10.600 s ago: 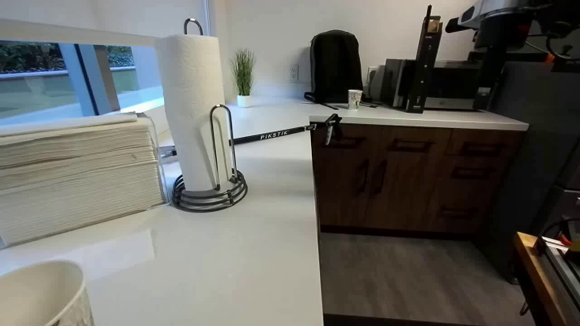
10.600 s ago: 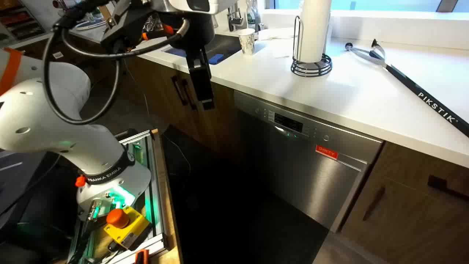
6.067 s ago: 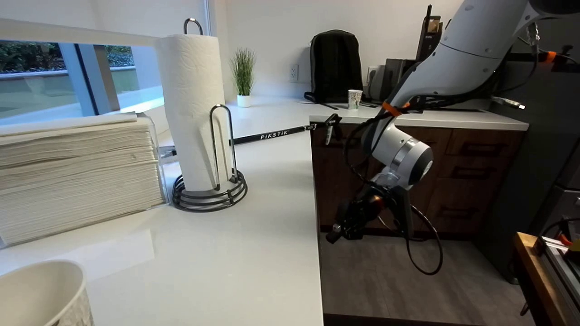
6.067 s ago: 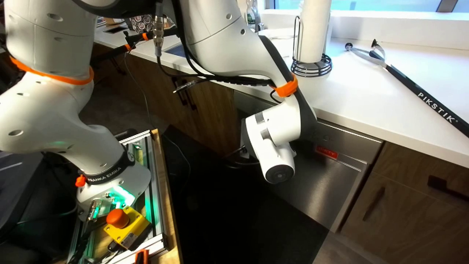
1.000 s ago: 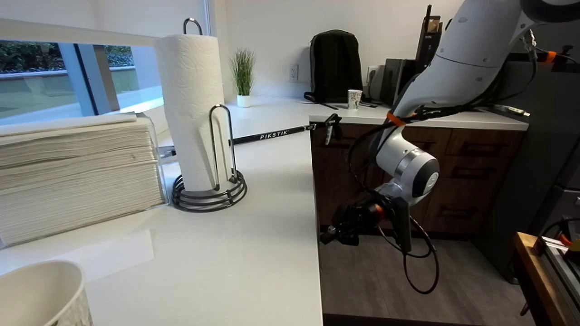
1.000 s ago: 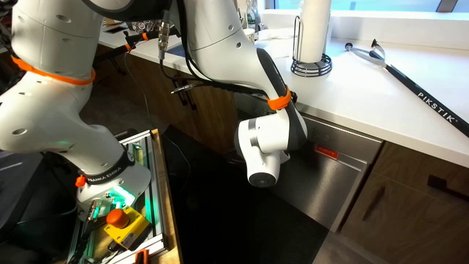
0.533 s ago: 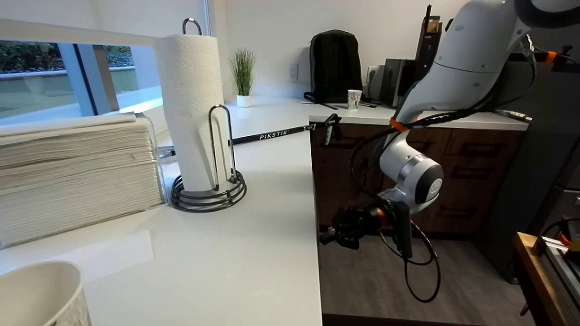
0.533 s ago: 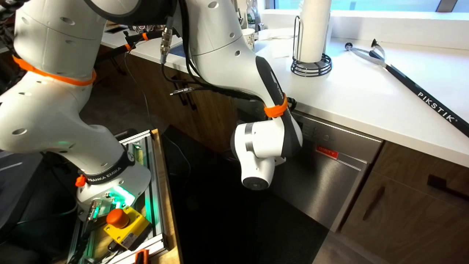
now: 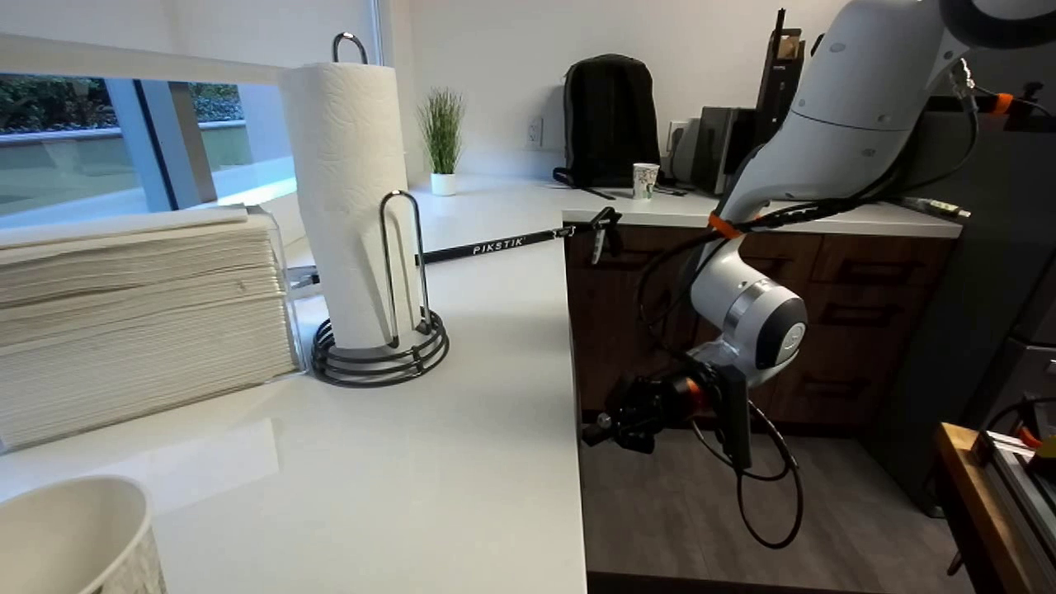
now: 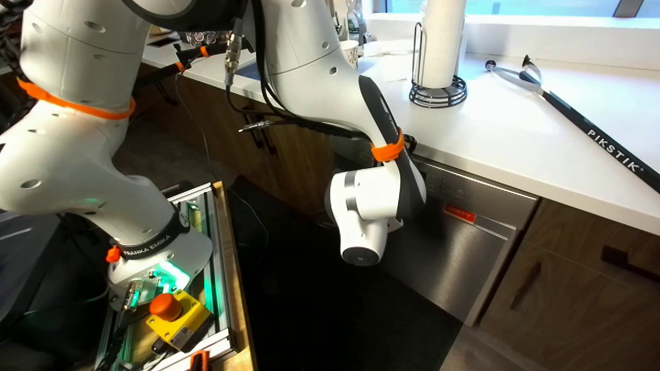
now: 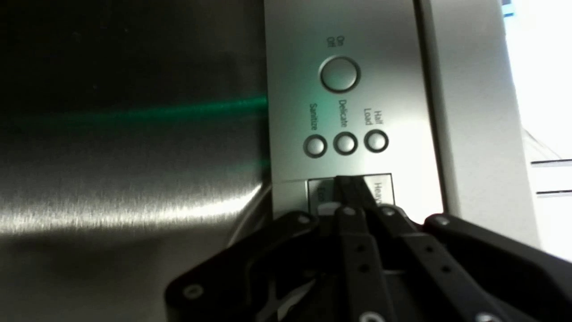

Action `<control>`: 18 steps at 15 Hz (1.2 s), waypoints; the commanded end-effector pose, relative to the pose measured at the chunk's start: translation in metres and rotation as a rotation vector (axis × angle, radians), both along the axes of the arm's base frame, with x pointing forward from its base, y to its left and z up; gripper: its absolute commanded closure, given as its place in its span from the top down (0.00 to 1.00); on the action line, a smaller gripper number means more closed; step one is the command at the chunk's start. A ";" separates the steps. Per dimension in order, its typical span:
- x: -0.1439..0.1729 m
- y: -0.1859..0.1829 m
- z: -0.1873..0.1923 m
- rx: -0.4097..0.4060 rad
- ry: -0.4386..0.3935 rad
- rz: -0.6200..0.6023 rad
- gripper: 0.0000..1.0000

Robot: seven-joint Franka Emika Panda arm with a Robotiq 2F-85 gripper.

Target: Press one of the buttons on the left side of the dish washing machine

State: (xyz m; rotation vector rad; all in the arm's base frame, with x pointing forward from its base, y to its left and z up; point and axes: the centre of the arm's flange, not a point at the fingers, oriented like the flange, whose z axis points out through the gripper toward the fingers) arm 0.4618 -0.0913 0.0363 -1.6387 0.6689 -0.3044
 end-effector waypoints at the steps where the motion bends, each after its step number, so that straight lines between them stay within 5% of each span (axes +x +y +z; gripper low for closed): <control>1: 0.008 0.011 0.011 -0.060 0.016 0.048 0.00; 9: -0.021 -0.011 0.044 -0.200 0.093 0.122 0.00; 13: -0.045 -0.026 0.076 -0.382 0.131 0.231 0.00; 14: -0.055 -0.025 0.089 -0.407 0.155 0.280 0.26; 18: -0.077 -0.003 0.142 -0.585 0.169 0.429 0.49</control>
